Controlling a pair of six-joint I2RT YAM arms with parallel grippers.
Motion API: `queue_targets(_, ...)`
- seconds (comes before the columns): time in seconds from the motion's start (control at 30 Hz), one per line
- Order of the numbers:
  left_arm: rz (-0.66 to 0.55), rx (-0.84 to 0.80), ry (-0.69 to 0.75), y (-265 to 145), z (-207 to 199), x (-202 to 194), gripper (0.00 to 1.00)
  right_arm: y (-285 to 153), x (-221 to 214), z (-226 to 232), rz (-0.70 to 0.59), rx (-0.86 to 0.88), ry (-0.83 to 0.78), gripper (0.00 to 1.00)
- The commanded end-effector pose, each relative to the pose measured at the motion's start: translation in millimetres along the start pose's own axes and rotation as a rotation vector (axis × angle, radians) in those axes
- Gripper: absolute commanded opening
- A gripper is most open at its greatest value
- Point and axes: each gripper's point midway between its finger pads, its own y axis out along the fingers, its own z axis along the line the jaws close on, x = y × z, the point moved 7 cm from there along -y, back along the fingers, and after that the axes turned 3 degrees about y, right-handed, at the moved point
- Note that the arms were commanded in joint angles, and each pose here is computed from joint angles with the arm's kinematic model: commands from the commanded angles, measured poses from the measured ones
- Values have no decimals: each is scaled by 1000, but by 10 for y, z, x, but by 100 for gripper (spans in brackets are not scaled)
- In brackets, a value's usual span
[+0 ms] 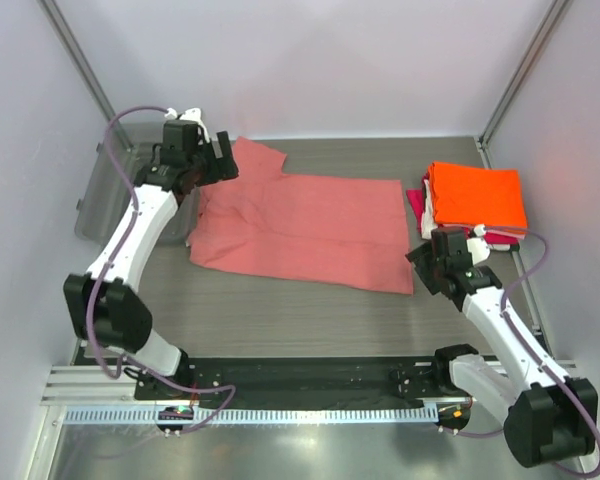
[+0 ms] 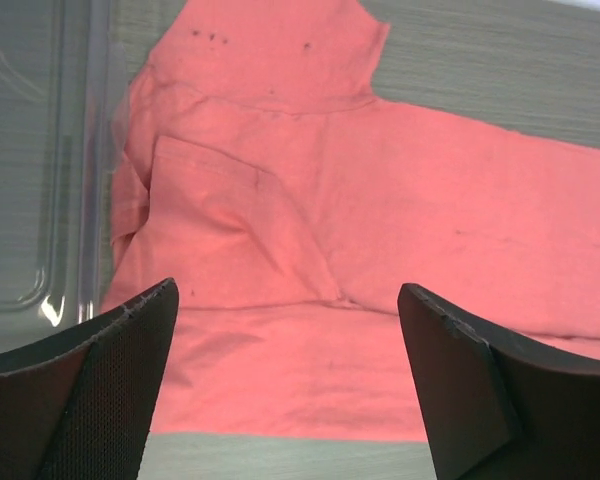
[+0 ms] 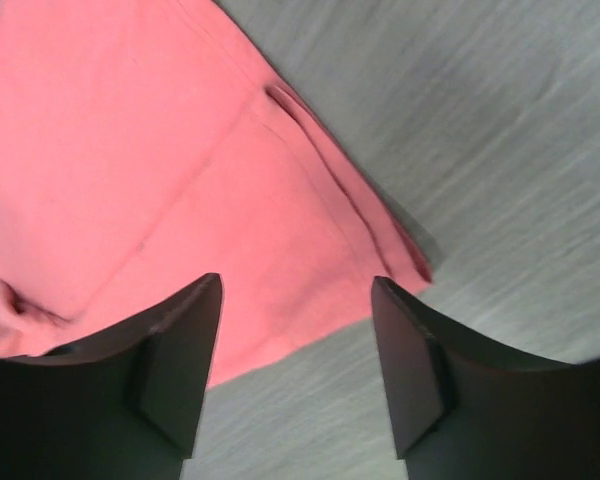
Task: Fold and stack the t-shirts
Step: Fold the tshirt
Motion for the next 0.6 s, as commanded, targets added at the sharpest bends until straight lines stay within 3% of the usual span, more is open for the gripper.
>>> queue_targets(0.0,-138,64,-34,-616,-49,241,92,-12,-158,-282,65,-54,-26,64)
queue_targets(0.1,-155,86,-128,-850,-12,140,94,29,-247,-399,89,-69,-4,57)
queue_targets(0.23,-167,80,-208,-982,50,-147,93,109,-274,-463,80,-96,0,56)
queue_targets(0.47,-122,94,-226,-1135,157,-546,93,349,-358,-461,111,-121,-1,55)
queue_targets(0.57,-127,102,-228,-1204,197,-642,93,454,-403,-494,127,-146,-8,45)
